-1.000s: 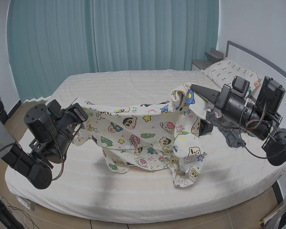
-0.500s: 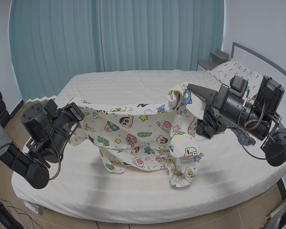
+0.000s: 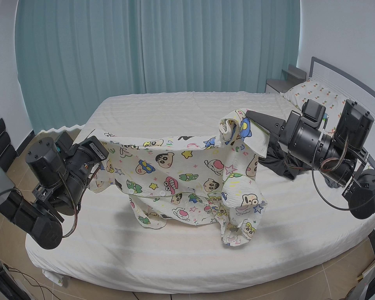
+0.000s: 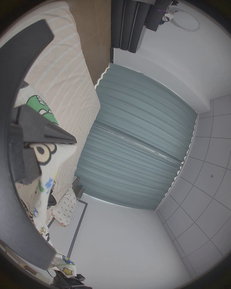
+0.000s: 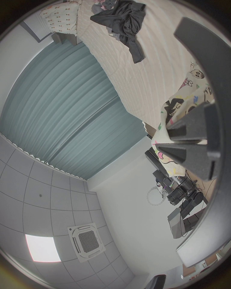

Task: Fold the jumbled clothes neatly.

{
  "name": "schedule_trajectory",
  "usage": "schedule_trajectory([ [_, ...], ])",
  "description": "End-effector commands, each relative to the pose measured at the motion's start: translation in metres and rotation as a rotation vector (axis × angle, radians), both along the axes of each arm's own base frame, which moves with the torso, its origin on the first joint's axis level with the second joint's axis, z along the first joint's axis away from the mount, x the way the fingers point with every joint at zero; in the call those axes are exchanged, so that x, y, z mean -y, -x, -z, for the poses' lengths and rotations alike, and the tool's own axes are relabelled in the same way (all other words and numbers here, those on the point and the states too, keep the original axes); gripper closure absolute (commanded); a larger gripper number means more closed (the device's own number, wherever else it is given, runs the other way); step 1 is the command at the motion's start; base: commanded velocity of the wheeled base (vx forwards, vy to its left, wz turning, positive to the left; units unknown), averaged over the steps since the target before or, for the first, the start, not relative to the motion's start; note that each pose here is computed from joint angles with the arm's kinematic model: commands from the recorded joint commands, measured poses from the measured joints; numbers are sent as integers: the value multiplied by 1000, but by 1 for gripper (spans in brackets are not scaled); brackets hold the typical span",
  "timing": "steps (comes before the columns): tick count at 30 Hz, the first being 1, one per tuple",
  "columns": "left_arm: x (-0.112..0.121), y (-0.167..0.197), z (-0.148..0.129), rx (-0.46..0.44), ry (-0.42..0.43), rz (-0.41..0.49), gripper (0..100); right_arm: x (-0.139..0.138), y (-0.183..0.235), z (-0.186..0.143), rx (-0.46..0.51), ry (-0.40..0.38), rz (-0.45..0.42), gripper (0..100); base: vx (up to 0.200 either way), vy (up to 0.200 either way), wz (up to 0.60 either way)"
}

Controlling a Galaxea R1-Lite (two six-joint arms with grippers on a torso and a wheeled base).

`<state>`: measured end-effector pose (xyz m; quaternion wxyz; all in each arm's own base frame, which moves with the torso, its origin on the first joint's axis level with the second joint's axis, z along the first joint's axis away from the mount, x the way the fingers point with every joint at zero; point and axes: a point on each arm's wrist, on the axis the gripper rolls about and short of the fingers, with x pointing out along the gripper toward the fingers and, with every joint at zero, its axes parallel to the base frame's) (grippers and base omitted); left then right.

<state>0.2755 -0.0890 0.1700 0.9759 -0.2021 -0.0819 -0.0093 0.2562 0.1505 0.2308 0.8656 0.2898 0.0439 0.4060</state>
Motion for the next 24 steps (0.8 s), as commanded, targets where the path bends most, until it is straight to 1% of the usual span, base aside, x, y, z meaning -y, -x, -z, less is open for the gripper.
schedule_trajectory([
  [1, 0, 2, 3, -12, -3, 1, 100, 0, 0, 0, -1, 0, 0, 100, 0, 200, 0],
  [4, 1, 3, 7, -26, -9, 7, 100, 0, 0, 1, -3, 1, 0, 100, 0, 200, 0],
  [11, 1, 5, 2, -12, -3, 7, 100, 1, 3, -1, 4, -3, -1, 100, 0, 200, 0],
  [23, -2, 14, 0, -9, -1, 8, 100, 7, 12, -1, 1, -1, -1, 100, 0, 0, 0],
  [24, -2, 14, 1, -12, -2, 8, 100, 7, 12, -1, 0, -2, -2, 100, -200, 0, 0],
])
